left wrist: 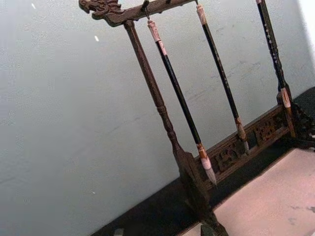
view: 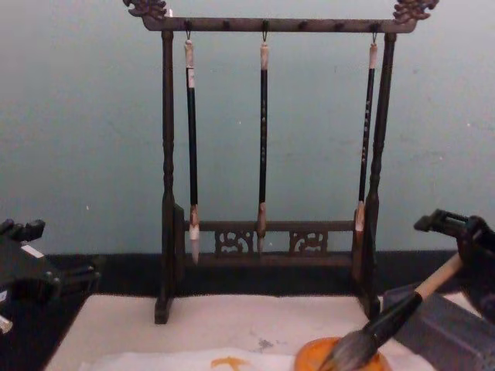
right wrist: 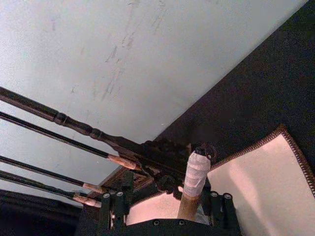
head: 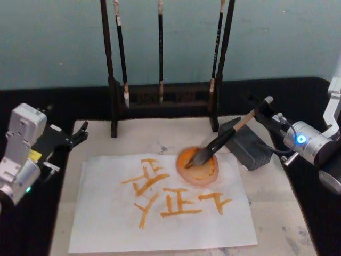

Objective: Pick up the brush from the inkstone, write on the paper, then place the brush back to its original position.

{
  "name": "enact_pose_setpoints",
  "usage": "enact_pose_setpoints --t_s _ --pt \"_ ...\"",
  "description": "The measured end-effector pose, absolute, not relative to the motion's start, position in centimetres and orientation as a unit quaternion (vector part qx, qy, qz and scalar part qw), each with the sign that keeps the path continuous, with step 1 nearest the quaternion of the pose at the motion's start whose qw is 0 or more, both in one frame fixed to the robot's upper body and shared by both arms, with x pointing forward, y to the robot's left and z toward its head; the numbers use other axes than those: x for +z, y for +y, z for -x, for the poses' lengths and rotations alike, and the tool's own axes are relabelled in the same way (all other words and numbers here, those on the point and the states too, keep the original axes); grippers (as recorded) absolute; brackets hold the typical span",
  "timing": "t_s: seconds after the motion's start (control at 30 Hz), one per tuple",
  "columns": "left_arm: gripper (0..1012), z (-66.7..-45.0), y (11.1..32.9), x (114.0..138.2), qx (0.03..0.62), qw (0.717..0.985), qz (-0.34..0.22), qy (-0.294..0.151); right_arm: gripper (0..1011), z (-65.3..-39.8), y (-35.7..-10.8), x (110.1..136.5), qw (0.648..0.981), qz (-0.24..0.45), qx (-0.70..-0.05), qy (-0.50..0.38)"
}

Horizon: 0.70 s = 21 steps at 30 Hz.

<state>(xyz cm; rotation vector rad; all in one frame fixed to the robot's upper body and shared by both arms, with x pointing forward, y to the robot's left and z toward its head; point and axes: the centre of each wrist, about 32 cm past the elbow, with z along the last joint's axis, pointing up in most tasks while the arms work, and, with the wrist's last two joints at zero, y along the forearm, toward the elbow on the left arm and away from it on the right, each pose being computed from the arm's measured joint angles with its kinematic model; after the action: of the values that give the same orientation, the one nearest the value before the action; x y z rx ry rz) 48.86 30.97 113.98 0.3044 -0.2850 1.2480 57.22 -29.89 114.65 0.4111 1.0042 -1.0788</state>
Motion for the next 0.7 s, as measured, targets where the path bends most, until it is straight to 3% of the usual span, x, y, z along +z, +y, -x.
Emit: enact_pose_setpoints --t_s 0.27,0.7 --pt "1010 -48.86 30.97 113.98 0.58 0.791 -0.141 -0.132 1000 -57.21 -29.88 114.65 0.721 -0.186 -0.488 0.455" --pt "1009 -48.86 30.97 113.98 0.58 0.791 -0.141 -0.132 1000 -56.86 -30.61 114.37 0.729 -0.183 -0.48 0.452"
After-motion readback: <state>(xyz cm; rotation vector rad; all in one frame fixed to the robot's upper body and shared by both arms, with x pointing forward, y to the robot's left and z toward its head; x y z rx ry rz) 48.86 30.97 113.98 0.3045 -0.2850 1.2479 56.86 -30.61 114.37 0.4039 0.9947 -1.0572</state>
